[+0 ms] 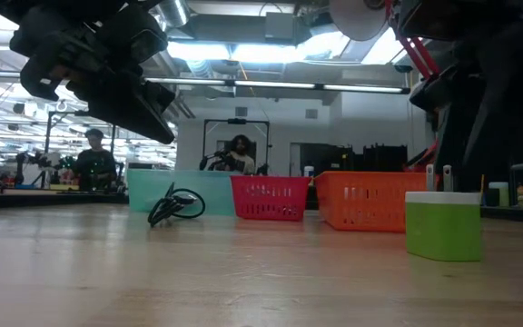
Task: Pick and place items into bin
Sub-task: Put the green charger adapter into the orange basket
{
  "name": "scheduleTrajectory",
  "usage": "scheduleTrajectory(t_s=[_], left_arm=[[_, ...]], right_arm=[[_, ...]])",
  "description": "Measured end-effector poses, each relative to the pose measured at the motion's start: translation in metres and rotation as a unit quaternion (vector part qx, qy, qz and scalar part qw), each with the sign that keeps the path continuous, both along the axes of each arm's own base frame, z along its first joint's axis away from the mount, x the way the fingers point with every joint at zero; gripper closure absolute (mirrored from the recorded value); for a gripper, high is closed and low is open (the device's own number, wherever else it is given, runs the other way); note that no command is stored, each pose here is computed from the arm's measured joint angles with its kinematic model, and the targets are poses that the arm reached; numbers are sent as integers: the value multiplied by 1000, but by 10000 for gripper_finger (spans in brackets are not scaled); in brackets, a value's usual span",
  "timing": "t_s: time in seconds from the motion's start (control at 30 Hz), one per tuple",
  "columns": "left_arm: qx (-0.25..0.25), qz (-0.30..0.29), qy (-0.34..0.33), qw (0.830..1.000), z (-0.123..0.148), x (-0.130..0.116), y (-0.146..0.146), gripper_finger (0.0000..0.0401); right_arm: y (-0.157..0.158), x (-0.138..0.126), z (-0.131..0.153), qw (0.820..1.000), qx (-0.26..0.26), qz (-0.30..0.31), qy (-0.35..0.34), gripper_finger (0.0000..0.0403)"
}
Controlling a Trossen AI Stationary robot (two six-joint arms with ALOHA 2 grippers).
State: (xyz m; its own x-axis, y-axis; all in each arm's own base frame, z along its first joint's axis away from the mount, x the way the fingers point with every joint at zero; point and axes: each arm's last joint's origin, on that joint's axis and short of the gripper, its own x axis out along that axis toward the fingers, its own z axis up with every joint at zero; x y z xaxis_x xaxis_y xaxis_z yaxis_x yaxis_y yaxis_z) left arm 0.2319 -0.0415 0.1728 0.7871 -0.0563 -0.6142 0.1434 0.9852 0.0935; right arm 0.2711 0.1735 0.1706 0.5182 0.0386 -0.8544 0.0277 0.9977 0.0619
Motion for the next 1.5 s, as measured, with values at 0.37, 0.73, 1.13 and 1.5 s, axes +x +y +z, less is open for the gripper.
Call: scheduleTrajectory(t_s=[0.37, 0.73, 1.13, 1.5], left_arm=[[0, 0, 0, 1000, 0, 0, 0, 395], [0, 0, 0, 1000, 0, 0, 0, 395], [0, 0, -1, 1000, 0, 0, 0, 395], [0, 0, -2, 1000, 0, 0, 0, 395]], right_arm=[[1, 2, -4, 1000, 13, -22, 1, 158], [6, 9, -25, 1000, -7, 0, 10, 164], [9, 15, -31, 1000, -14, 22, -10, 184], [8, 15, -32, 1000, -19, 20, -6, 277]])
